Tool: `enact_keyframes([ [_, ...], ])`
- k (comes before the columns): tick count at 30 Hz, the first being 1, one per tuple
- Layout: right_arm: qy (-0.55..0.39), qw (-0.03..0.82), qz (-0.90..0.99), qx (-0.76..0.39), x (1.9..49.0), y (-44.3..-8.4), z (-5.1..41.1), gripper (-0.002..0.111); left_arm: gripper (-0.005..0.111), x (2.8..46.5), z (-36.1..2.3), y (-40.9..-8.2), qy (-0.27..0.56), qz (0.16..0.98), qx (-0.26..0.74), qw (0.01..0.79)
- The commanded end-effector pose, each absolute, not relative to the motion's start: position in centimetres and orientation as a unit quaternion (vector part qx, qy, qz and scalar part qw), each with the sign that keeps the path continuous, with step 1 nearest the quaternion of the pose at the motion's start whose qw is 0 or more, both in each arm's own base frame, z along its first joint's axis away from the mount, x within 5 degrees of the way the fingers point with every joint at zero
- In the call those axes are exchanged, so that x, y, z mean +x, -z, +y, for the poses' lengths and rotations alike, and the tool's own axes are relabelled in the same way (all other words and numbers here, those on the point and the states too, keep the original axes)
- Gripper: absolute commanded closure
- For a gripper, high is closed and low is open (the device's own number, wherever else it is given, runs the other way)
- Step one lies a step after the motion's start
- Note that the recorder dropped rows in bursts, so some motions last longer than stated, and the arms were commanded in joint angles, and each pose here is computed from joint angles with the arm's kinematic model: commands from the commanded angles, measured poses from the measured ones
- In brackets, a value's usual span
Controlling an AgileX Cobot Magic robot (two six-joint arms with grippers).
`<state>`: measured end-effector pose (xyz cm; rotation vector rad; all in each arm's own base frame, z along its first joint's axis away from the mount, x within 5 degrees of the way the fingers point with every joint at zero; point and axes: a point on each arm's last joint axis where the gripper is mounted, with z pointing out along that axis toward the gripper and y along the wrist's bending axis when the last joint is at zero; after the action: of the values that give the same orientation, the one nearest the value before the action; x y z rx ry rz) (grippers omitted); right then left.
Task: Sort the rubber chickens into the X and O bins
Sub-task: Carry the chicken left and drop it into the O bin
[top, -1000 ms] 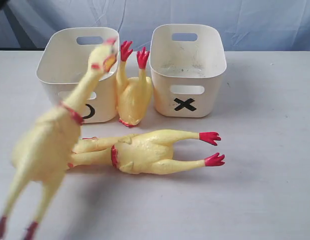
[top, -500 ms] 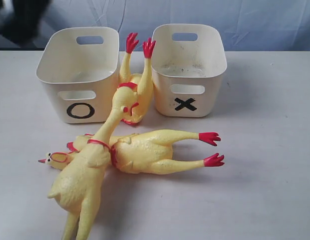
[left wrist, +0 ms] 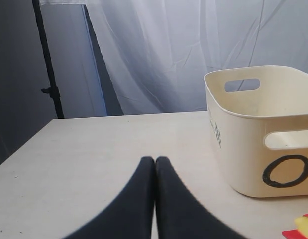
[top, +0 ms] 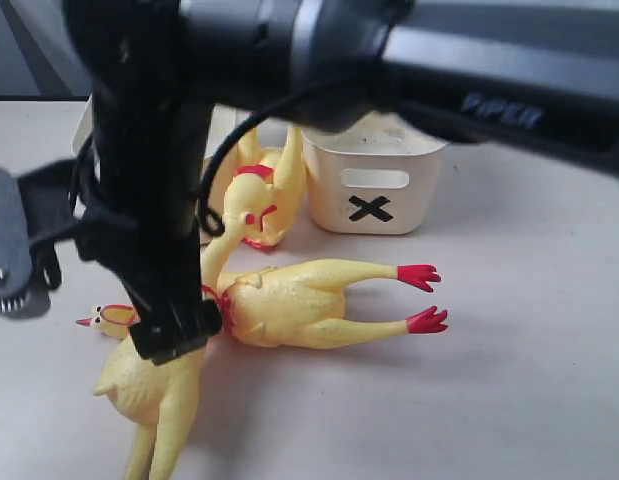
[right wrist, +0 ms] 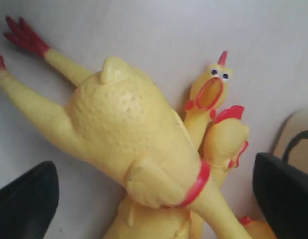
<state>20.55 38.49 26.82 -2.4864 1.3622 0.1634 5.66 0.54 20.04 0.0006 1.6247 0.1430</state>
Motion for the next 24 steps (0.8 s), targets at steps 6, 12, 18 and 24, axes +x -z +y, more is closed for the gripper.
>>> enact_keyframes([
  [6,0.092,0.065,0.393,-0.913,20.6,-18.2,41.0,0.004,0.107,5.6,0.5,-20.1,-0.062,0.724,0.005,0.687],
  [12,0.129,0.04,0.388,-0.912,20.4,-16.0,41.3,0.02,0.107,5.6,0.5,-20.1,-0.062,0.724,0.005,0.687],
  [18,0.178,0.018,0.357,-0.917,19.0,-17.1,41.3,0.102,0.107,5.6,0.5,-20.1,-0.062,0.724,0.005,0.687],
  [24,0.193,0.048,0.349,-0.916,17.0,-19.0,42.0,0.109,0.107,5.6,0.5,-20.1,-0.062,0.724,0.005,0.687],
])
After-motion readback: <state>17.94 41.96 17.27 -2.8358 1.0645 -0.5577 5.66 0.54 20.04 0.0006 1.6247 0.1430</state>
